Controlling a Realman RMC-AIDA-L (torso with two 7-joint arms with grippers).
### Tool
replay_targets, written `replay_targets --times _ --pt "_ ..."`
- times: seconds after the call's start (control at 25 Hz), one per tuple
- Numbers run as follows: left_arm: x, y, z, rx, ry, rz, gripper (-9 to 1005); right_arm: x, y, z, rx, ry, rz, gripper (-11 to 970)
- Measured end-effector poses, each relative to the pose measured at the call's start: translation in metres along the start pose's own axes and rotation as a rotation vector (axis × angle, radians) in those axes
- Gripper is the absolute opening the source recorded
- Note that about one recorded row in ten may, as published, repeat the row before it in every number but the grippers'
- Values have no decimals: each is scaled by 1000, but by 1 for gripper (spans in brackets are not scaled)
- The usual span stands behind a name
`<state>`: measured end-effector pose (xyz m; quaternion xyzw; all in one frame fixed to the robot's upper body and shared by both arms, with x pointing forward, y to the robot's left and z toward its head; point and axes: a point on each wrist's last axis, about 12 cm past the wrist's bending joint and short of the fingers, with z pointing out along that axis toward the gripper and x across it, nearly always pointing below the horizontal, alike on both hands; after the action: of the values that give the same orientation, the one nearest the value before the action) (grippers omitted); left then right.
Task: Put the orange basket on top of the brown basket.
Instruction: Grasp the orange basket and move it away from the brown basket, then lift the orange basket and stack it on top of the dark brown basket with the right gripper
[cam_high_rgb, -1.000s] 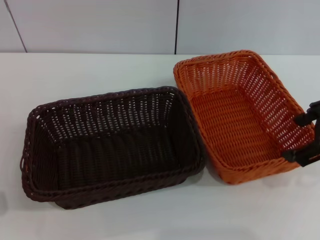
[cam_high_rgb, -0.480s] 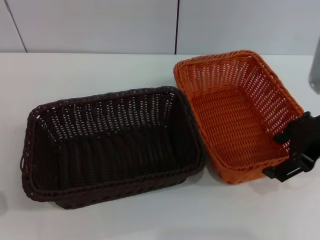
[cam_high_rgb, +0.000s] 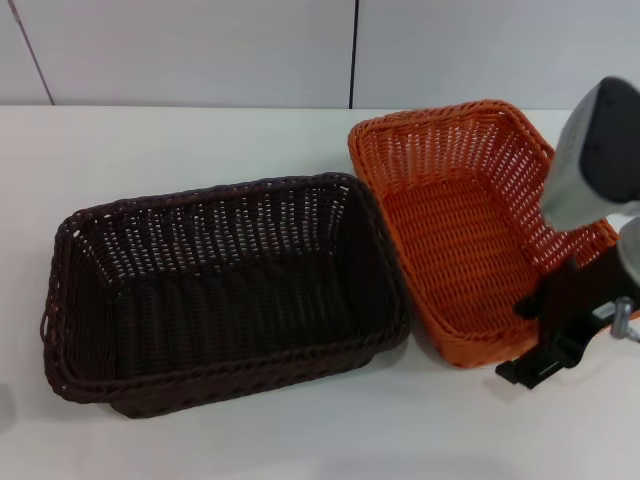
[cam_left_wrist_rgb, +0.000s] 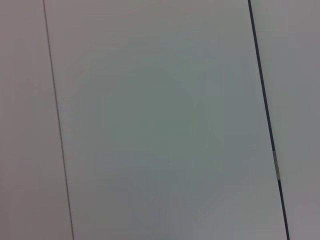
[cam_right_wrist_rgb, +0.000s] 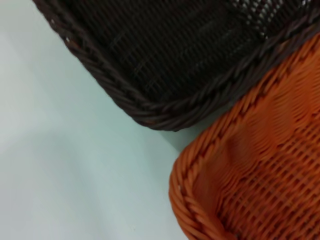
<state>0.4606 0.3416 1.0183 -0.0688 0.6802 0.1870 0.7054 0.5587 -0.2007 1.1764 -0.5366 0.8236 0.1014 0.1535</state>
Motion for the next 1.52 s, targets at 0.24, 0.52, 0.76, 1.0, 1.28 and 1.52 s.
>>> replay_targets --times 0.24,0.52,0.76,1.0,1.28,1.52 --pt "1 1 0 3 8 5 697 1 -1 7 29 44 43 781" --pt "3 2 1 7 18 16 697 1 -4 12 54 62 71 501" --pt "3 2 1 12 16 18 697 -2 -4 6 95 54 93 320" --pt "3 3 1 9 10 21 697 -12 4 -22 194 -35 101 268" --pt "4 5 0 5 15 30 697 -27 11 -45 265 -107 79 217" --pt "7 10 -1 -5 21 43 697 -41 17 -62 315 -163 43 166"
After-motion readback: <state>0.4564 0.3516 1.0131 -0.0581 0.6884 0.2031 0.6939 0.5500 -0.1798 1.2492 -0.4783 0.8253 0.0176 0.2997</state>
